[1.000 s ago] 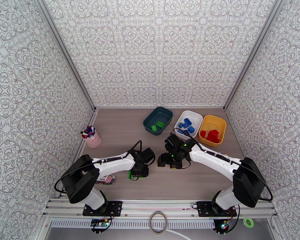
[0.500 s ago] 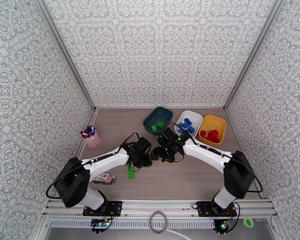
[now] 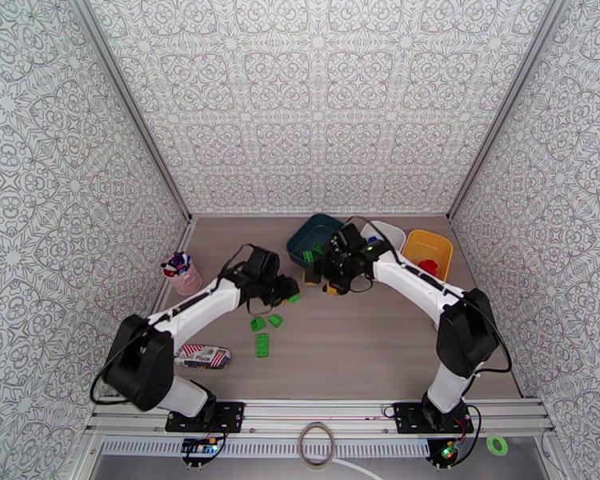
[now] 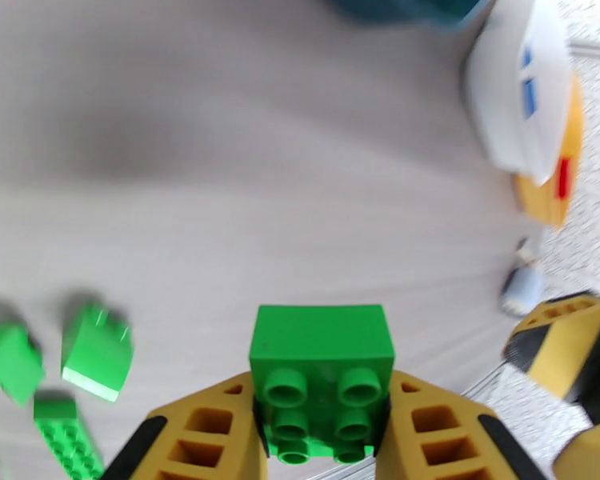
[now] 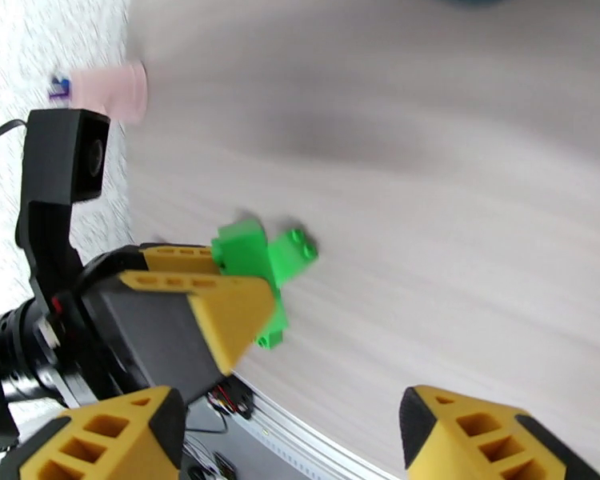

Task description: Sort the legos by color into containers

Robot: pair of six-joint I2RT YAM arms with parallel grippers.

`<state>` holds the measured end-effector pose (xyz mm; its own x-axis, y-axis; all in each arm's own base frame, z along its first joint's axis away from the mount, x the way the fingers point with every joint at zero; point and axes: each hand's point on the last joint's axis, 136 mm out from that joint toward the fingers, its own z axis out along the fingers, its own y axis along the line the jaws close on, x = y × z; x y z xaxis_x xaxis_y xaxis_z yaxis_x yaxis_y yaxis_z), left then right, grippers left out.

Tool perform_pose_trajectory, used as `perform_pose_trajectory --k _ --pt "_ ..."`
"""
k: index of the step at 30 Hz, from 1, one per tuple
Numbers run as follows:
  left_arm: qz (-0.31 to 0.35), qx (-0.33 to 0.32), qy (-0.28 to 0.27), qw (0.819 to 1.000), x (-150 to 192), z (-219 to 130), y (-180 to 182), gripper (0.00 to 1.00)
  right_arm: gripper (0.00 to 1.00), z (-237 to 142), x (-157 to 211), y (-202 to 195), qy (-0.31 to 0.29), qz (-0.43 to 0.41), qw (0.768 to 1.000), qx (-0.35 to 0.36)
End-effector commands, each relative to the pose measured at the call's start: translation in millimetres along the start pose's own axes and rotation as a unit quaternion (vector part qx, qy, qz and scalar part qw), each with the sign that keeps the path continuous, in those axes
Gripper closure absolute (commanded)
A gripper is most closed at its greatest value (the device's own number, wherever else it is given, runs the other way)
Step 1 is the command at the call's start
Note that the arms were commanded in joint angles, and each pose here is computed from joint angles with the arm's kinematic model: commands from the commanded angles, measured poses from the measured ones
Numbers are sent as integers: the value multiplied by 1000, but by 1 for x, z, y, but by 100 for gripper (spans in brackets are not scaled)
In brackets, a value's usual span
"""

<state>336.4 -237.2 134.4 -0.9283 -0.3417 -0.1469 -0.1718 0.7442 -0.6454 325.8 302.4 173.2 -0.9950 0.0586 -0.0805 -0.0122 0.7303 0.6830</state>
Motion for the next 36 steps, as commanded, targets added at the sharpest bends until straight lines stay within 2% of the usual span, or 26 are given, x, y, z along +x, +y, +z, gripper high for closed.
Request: perform_pose_trajectory --k 1,5,8,10,14,16,23,30,36 --pt "21 37 -2 999 -30 4 -29 72 25 -23 -13 3 -22 8 1000 -16" --pt "14 45 -16 999 -73 17 -47 72 25 -36 -21 -10 -33 21 999 -10" --pt "7 47 -24 999 -106 29 -58 68 25 -40 -22 -15 -35 27 999 -6" --pt "4 49 -28 998 -125 34 -64 61 24 -40 -23 -17 -35 31 999 -4" --pt "1 54 -29 998 -148 43 -72 36 24 -41 -24 -16 -38 35 999 -2" --pt "9 56 -32 998 -152 39 -77 31 24 -42 -22 -17 -39 36 999 -1" --pt "34 16 -44 998 -131 10 -65 29 23 -37 -13 -28 -30 39 999 11" --pt "50 -71 -48 995 -76 -28 -16 27 23 -21 2 -20 -11 17 999 25" --pt "48 -155 -51 985 -31 -55 36 24 23 0 24 -8 11 -14 999 49"
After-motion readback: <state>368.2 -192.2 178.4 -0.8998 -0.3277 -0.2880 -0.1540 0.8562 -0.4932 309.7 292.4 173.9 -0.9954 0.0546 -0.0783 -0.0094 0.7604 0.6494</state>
